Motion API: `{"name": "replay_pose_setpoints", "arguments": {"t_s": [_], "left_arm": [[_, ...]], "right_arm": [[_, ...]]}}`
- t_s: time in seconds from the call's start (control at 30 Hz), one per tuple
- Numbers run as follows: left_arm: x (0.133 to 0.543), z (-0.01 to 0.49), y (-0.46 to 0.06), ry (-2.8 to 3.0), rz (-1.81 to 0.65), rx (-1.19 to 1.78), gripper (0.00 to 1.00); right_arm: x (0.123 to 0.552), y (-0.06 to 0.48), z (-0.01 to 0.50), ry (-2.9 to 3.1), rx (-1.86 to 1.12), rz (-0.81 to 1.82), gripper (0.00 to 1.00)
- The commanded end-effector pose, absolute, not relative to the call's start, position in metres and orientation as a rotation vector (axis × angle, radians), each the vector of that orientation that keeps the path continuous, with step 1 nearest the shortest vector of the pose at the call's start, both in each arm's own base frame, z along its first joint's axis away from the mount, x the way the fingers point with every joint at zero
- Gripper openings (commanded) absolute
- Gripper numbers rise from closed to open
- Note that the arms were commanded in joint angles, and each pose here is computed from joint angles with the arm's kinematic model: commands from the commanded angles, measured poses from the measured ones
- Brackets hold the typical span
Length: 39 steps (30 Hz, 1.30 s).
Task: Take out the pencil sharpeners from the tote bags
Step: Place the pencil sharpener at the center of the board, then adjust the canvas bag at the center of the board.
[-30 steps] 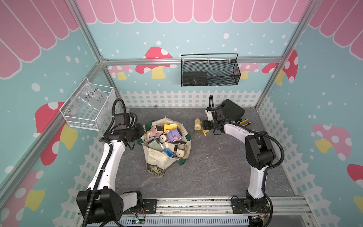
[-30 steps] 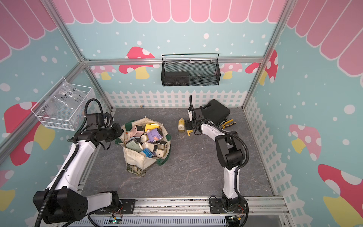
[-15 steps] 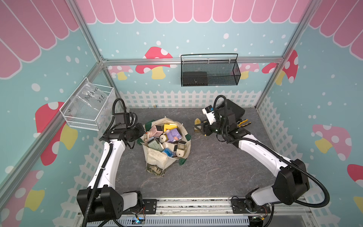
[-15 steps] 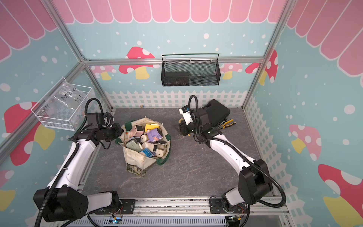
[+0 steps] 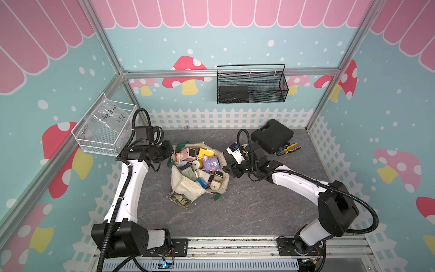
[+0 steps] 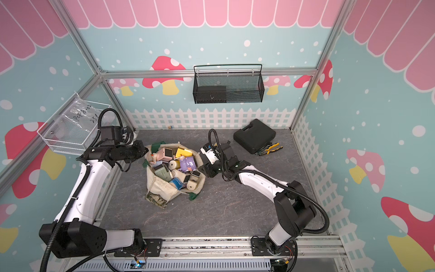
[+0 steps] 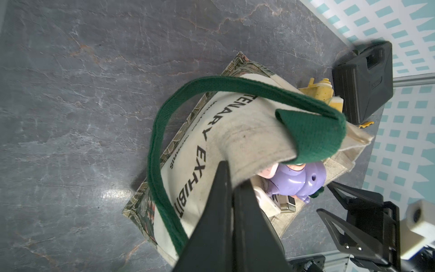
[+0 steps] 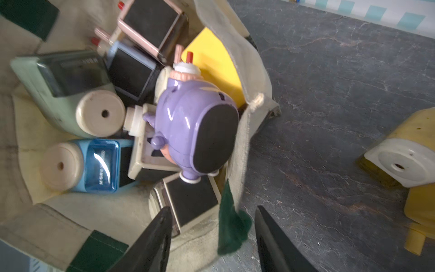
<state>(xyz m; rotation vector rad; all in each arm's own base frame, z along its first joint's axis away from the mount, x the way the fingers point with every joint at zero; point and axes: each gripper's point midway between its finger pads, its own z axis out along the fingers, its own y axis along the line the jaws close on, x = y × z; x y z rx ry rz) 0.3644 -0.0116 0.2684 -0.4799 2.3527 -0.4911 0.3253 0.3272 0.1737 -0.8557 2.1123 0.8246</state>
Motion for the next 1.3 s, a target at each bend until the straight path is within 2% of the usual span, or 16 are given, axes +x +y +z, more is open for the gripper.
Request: {"name": "replay_pose_setpoints", "arguments": {"t_s": [0.0,0.17,0.37,0.57,0.83,0.9,1.0,1.1,1.27], "left_arm": [[0.400,0.340,-0.004,2.093,-0.463,-0.334,0.00],[0.419,0.340,-0.014,2.094,-0.524,-0.239,0.00],[0.437,0.340,-0.027,2.066,-0.722,-0.152,0.00],[0.447,0.332,-0.012,2.029,-0.736,-0.179,0.00],[0.460,0.315,-0.003,2.004,-0.821,-0.219,0.00],[0.461,0.312,0.002,2.002,-0.850,-0.253,0.00],[0.459,0.309,0.010,1.995,-0.858,-0.297,0.00],[0.458,0.299,0.010,2.001,-0.887,-0.328,0.00],[0.454,0.297,0.011,2.006,-0.889,-0.341,0.00]], "right_arm": [[0.331,0.329,0.156,2.145,-0.859,0.797,0.56],[0.323,0.352,0.137,2.154,-0.907,0.899,0.51],[0.315,0.379,0.125,2.137,-0.947,0.963,0.43],[0.293,0.403,0.118,2.111,-0.994,1.011,0.23],[0.254,0.420,0.126,2.011,-1.076,1.118,0.19],[0.251,0.418,0.124,2.009,-1.087,1.107,0.24],[0.257,0.406,0.128,2.002,-1.085,1.009,0.45],[0.264,0.391,0.139,1.988,-1.100,0.869,0.59],[0.270,0.369,0.184,1.904,-1.125,0.699,0.69]]}}
